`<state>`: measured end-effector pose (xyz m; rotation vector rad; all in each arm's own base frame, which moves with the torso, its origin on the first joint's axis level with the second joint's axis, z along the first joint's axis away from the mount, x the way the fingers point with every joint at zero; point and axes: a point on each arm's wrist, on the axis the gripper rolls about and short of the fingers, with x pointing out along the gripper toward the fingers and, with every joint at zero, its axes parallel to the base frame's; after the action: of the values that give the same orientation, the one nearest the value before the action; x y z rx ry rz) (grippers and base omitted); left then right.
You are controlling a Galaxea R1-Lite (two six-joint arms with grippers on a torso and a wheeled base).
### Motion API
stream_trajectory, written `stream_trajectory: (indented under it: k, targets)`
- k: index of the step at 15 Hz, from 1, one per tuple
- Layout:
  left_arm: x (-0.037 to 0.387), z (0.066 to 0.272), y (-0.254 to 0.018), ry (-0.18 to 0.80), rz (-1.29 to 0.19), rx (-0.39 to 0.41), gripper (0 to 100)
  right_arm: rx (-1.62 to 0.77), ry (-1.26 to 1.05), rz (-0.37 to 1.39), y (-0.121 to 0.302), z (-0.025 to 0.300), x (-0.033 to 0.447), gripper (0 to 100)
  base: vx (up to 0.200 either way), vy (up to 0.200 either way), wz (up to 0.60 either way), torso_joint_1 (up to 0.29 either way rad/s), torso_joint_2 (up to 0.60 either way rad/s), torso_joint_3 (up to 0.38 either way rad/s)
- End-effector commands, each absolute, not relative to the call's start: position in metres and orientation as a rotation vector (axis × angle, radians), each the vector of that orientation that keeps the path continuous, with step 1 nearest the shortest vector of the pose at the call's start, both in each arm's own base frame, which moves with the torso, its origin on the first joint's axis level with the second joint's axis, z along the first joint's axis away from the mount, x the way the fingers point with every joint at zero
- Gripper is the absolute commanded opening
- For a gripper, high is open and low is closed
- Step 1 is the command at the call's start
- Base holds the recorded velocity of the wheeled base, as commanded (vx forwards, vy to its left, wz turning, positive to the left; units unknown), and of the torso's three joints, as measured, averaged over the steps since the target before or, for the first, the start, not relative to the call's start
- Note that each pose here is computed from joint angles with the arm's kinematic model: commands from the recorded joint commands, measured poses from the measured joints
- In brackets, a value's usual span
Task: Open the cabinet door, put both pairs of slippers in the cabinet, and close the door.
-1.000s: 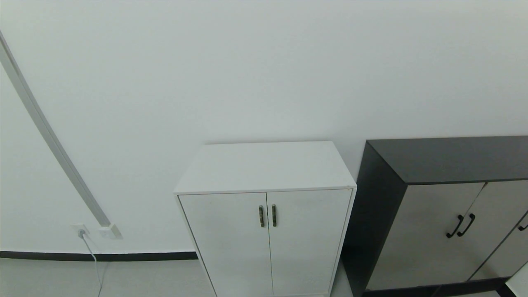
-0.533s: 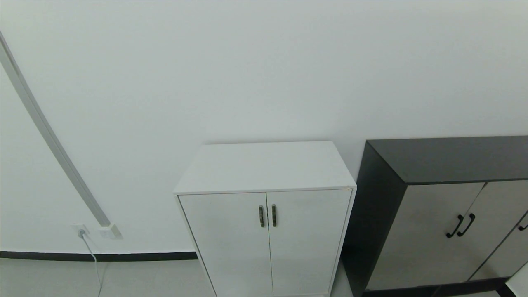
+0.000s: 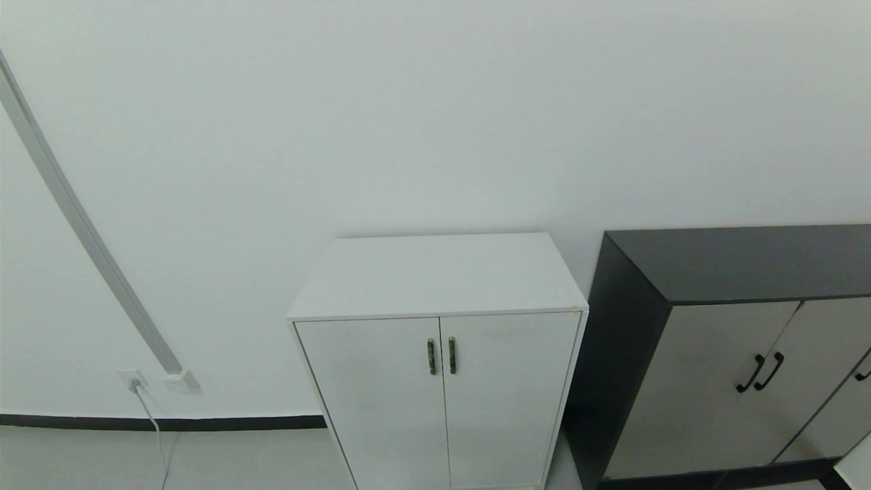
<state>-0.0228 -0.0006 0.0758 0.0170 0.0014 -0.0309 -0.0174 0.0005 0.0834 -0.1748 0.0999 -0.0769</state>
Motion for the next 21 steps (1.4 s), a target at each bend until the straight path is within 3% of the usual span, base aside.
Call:
stream_trajectory:
  k: [1,6,18,21]
  targets:
    - [-0.0228,0.0758,-0.0006,0.001,-0.031,0.017,0,-0.175,0.091,-0.071,0.0005,0.0831,-0.0183,0,0.000,0.000,0.00,0.000,0.00,0.000]
    - [-0.0228,0.0758,-0.0006,0.001,-0.032,0.017,0,-0.124,0.062,0.036,-0.0005,0.0826,-0.0203,0,0.000,0.000,0.00,0.000,0.00,0.000]
    - [-0.0228,0.0758,-0.0006,0.001,-0.031,0.017,0,-0.097,-0.011,0.007,0.0001,0.0820,-0.0248,0,0.000,0.000,0.00,0.000,0.00,0.000]
    - [-0.0228,0.0758,-0.0006,0.001,-0.031,0.017,0,-0.104,-0.025,0.182,0.0040,0.0804,-0.0242,0,0.000,0.000,0.00,0.000,0.00,0.000]
